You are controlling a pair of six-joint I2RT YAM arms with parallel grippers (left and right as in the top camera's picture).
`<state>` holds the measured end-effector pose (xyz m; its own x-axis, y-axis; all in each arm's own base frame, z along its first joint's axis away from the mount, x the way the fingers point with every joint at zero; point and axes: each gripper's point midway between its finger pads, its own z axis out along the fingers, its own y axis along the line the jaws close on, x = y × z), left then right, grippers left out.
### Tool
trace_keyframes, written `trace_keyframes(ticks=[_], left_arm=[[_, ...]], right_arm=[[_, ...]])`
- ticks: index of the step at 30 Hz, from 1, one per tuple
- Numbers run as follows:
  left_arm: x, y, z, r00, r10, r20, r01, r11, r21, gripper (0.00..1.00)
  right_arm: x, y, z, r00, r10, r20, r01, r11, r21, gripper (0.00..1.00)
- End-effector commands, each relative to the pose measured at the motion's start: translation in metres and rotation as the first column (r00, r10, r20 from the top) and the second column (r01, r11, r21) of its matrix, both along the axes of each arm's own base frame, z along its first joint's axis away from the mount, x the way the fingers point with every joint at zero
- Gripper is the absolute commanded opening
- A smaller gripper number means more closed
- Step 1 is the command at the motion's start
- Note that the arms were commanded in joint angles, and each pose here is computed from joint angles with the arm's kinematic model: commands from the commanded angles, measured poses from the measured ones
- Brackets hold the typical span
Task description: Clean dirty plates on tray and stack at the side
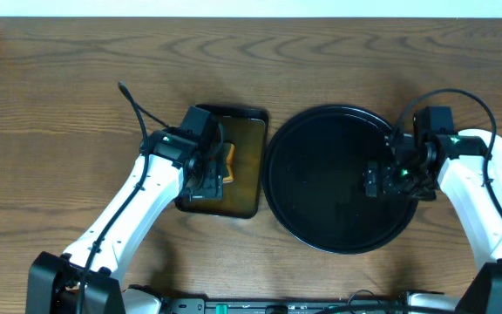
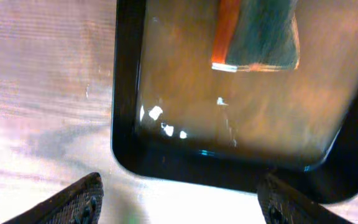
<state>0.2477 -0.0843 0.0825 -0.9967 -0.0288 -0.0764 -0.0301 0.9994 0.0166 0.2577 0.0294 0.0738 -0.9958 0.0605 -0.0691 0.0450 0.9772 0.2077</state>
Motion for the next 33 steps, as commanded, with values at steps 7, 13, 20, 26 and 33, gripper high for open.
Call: trace_keyframes(ticks=[7,13,20,26,33], left_arm=[[-0.022,-0.001,0.037,0.975,0.013,0.22,0.015,0.992,-0.127,0.81],[-0.031,0.004,0.068,0.857,0.06,0.512,0.068,0.972,-0.226,0.81],[-0.046,0.01,0.1,0.749,0.101,0.655,0.112,0.955,-0.275,0.81],[-0.048,0.011,0.104,0.737,0.106,0.667,0.116,0.953,-0.28,0.81],[-0.049,0.011,0.103,0.74,0.105,0.664,0.115,0.953,-0.279,0.81]], right_arm=[[-0.017,-0.003,0.042,0.946,-0.064,0.317,0.07,0.998,-0.006,0.99],[-0.029,-0.011,0.092,0.814,-0.067,0.577,0.103,0.994,-0.028,0.99],[-0.043,-0.015,0.125,0.707,-0.068,0.704,0.122,0.992,-0.027,0.99],[-0.044,-0.015,0.126,0.704,-0.068,0.707,0.123,0.992,-0.027,0.99],[-0.046,-0.015,0.124,0.713,-0.068,0.698,0.122,0.992,-0.029,0.99]])
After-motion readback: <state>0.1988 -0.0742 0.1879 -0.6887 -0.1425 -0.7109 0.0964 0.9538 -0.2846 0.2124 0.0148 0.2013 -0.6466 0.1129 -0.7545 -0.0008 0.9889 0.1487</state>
